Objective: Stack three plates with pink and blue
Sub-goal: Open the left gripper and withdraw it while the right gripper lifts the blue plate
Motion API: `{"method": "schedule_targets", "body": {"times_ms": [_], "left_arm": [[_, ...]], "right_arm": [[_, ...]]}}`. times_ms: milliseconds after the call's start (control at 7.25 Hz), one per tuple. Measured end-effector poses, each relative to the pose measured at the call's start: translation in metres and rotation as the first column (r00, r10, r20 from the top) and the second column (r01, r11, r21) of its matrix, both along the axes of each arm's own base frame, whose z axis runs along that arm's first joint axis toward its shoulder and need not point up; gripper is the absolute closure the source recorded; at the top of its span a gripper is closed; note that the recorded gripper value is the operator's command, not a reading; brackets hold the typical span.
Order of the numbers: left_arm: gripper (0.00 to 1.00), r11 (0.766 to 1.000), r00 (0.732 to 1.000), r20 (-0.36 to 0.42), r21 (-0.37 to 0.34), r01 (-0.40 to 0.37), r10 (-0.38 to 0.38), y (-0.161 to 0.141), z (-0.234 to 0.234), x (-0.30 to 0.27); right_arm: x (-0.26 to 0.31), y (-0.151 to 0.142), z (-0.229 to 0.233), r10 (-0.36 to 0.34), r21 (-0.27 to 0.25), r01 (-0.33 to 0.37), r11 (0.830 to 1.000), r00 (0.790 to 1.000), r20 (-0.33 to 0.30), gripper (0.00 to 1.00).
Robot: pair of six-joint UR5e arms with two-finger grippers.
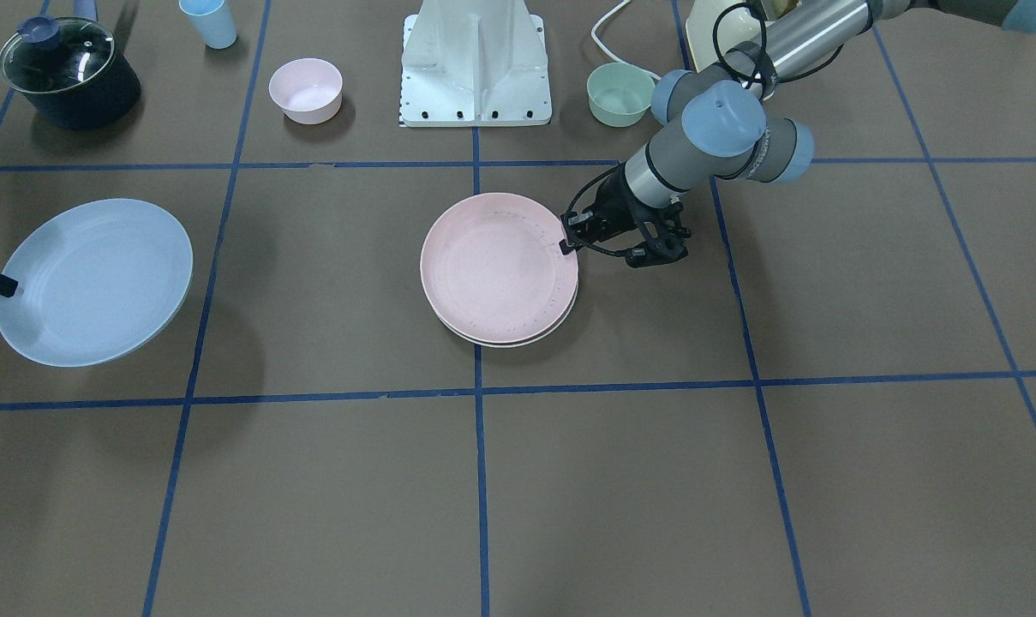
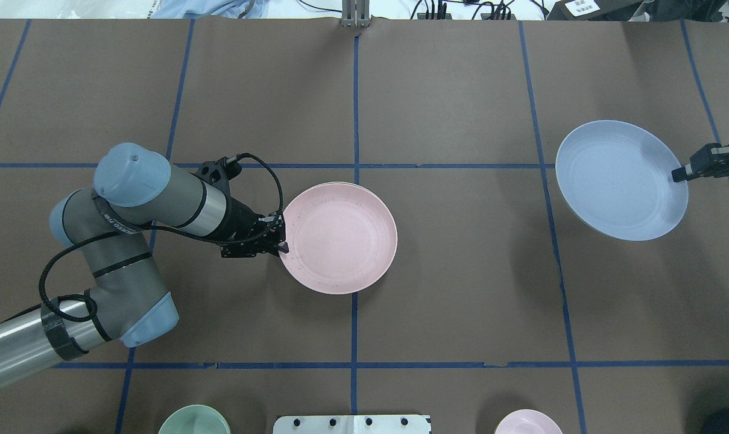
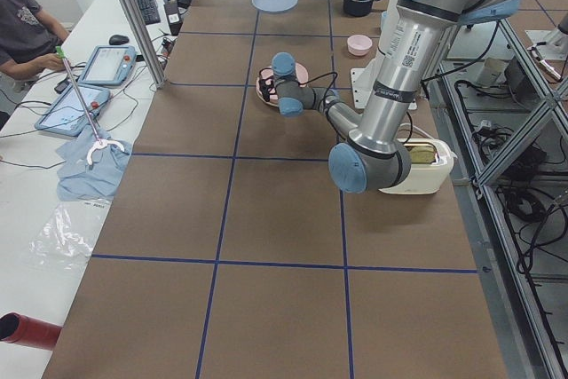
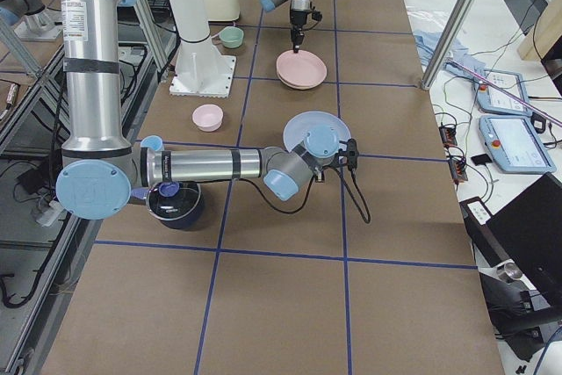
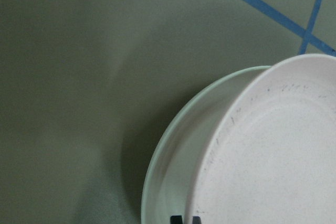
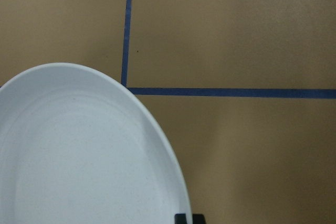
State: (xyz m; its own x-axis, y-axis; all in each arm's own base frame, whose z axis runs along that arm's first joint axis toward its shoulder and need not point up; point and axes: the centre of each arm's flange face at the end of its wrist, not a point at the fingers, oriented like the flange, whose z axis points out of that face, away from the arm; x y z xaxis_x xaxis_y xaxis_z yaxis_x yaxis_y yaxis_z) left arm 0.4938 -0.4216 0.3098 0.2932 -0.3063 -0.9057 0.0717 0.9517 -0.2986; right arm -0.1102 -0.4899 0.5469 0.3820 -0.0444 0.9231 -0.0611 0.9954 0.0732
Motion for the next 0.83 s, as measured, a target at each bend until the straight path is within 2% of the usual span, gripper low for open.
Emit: {"method": "schedule_targets", "body": {"times_ms": [414, 828], "left_arm": [[0.00, 1.000, 1.000, -0.026, 0.017, -0.001, 0.002, 0.000, -0.003, -0.042], [0.00, 0.995, 1.000, -0.024, 0.103, 0.014, -0.012, -0.036, 0.019, -0.121]], "right_arm": [[-0.011, -0.006, -0.025, -0.006, 0.023, 0.005, 1.000, 1.000, 0.015, 1.00], [-0.095, -0.014, -0.106, 0.011, -0.040, -0.009, 0.999, 0.999, 0.049, 1.00]]}}
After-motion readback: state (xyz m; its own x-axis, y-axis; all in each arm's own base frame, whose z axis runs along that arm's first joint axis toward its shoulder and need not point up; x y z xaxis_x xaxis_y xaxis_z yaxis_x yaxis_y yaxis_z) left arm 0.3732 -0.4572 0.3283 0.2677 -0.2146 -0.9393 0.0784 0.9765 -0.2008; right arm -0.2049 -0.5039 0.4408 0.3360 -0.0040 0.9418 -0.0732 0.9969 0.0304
